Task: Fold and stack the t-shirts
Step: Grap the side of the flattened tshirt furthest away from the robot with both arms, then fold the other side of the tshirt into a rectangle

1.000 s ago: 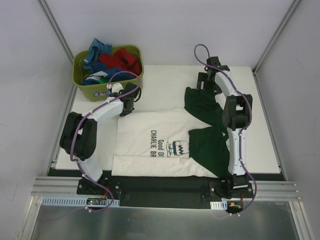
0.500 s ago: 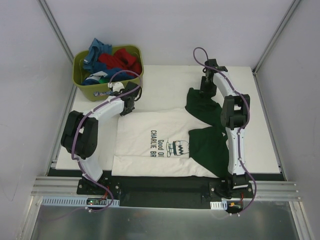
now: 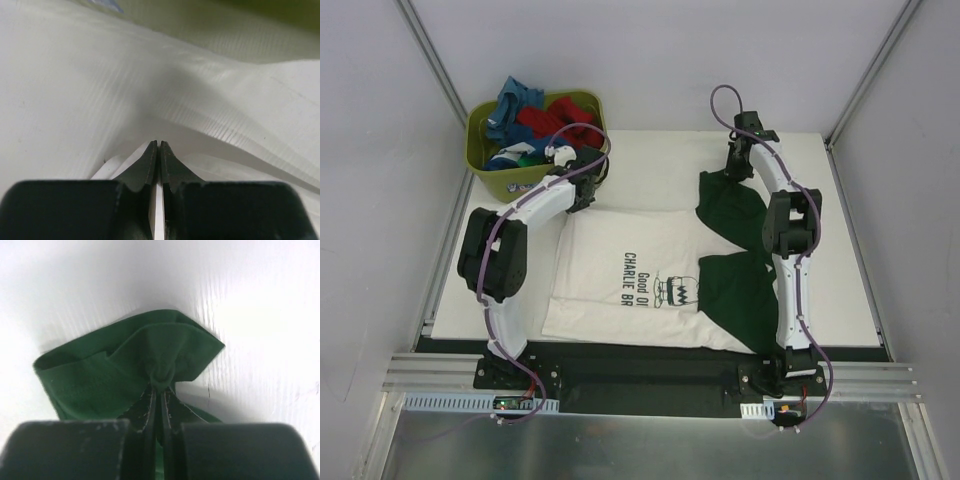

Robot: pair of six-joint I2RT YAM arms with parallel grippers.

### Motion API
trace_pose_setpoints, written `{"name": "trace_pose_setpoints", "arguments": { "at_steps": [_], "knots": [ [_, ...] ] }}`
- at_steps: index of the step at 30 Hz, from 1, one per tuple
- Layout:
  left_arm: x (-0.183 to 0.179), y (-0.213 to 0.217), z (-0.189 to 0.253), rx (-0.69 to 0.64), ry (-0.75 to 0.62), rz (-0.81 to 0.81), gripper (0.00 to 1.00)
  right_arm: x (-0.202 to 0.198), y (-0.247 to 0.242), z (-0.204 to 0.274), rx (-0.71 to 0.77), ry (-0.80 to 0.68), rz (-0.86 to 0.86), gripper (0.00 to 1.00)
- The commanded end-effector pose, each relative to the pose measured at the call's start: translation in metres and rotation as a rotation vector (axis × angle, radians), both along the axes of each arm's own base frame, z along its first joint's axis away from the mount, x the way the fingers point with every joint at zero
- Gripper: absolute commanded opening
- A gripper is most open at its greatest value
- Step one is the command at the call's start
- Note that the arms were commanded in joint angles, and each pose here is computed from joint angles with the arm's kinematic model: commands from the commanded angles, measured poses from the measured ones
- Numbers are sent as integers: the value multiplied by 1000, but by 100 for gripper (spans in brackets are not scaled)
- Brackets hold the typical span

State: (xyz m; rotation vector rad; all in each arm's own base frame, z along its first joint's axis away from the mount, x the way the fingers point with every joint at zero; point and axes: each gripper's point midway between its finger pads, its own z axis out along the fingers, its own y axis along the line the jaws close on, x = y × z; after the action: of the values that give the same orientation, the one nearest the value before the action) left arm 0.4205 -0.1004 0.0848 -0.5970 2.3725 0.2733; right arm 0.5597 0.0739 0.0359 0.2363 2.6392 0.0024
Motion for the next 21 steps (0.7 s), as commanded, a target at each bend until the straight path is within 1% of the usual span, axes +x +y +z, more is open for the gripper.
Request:
{"name": "trace_pose_setpoints", "arguments": {
  "at_steps": [1, 3, 6, 7, 9, 10, 11, 12, 13, 14, 15, 16, 17, 18, 19, 21],
  "knots": [
    [22, 15, 20, 30, -43, 15, 0, 46, 4, 54, 24, -224, 61, 1],
    [22, 16, 22, 37, -43, 7, 0, 48, 5, 64, 16, -253, 109, 1],
    [17, 13, 20, 18, -31, -8, 0, 37, 11, 78, 27, -272, 176, 1],
    [15, 13, 18, 16, -25, -10, 0, 23, 10, 80, 24, -262, 181, 1],
    [9, 11, 13, 9, -7, -22, 0, 13, 20, 89, 69, -284, 227, 1],
    [7, 9, 12, 7, -1, -28, 0, 5, 22, 106, 84, -310, 242, 1],
    [4, 8, 11, 5, 1, -35, 0, -9, 28, 97, 110, -280, 265, 1],
    [-1, 8, 9, 11, 9, -39, 0, -15, 31, 97, 121, -277, 281, 1],
    [-5, 5, 10, 15, 11, -48, 0, -24, 36, 113, 122, -302, 312, 1],
    [-8, 4, 10, 13, 9, -47, 0, -39, 37, 101, 118, -265, 323, 1],
    [-15, 6, 10, 16, 10, -46, 0, -47, 38, 103, 110, -264, 334, 1],
    [-19, 6, 10, 14, 10, -46, 0, -57, 46, 120, 106, -291, 359, 1],
    [-23, 6, 11, 6, 6, -38, 0, -65, 47, 119, 87, -285, 376, 1],
    [-31, 8, 11, -1, 8, -38, 0, -80, 45, 108, 72, -245, 383, 1],
    [-35, 9, 12, -3, 4, -36, 0, -93, 50, 120, 60, -260, 398, 0],
    [-49, 11, 12, -11, 6, -32, 0, -110, 47, 120, 32, -249, 396, 1]
  ]
}}
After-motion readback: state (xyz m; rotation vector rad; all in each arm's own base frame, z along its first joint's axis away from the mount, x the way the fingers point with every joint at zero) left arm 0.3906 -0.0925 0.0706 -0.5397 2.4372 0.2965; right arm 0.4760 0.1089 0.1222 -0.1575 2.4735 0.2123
